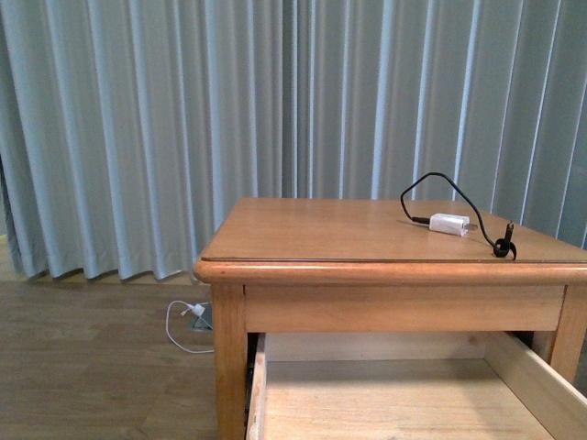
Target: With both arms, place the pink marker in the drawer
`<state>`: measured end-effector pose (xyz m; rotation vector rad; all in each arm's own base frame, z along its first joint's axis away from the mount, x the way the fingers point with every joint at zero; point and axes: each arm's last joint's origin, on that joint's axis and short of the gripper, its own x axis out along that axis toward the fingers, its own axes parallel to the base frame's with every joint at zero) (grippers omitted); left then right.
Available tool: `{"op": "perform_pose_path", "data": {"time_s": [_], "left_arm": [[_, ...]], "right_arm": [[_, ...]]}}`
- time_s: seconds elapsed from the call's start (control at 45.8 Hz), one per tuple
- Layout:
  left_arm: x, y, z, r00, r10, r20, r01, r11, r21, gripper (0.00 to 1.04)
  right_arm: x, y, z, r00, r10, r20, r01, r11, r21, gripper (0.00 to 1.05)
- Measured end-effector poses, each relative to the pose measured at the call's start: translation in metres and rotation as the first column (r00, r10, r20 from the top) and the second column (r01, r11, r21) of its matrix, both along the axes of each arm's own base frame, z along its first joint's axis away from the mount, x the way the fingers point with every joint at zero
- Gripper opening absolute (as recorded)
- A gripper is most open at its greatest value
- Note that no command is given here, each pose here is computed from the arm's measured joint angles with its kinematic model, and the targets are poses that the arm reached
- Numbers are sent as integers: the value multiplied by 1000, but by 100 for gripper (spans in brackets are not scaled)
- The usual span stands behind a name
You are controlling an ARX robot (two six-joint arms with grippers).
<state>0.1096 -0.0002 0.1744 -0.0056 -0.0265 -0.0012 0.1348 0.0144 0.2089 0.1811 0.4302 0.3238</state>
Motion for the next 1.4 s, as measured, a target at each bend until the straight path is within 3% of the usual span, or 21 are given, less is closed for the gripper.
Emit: {"op": "perform_pose_path", "data": {"time_s": [0.502,0.568,0.611,0.677,0.851,1.026,1.397], "left_arm": [[-13,0,-3,1000,-1,-7,1,1000,0,5],[-13,0,-3,1000,0,-7,0,1000,0,18],[-13,0,-3,1000,-1,-7,1,1000,0,29],[-13,0,-3,1000,0,-7,0,1000,1,40],[-13,0,-3,1000,0,-7,0,1000,1,68],[-13,0,-3,1000,0,-7,0,1000,1,100],[-13,0,-3,1000,0,-7,0,1000,2,99]], "right_arm": [[0,0,0,1000,0,0,0,1000,0,96],[0,0,0,1000,-3,6,3,1000,-2,96],[1,2,-1,988,-110,111,116,992,-42,96],[1,2,-1,975,-173,136,182,982,-54,96],[9,4,-10,993,-103,-63,100,994,-54,96],[35,0,-16,964,-36,-264,36,999,-6,96],[103,-21,-48,904,-115,-411,98,993,-61,96]]}}
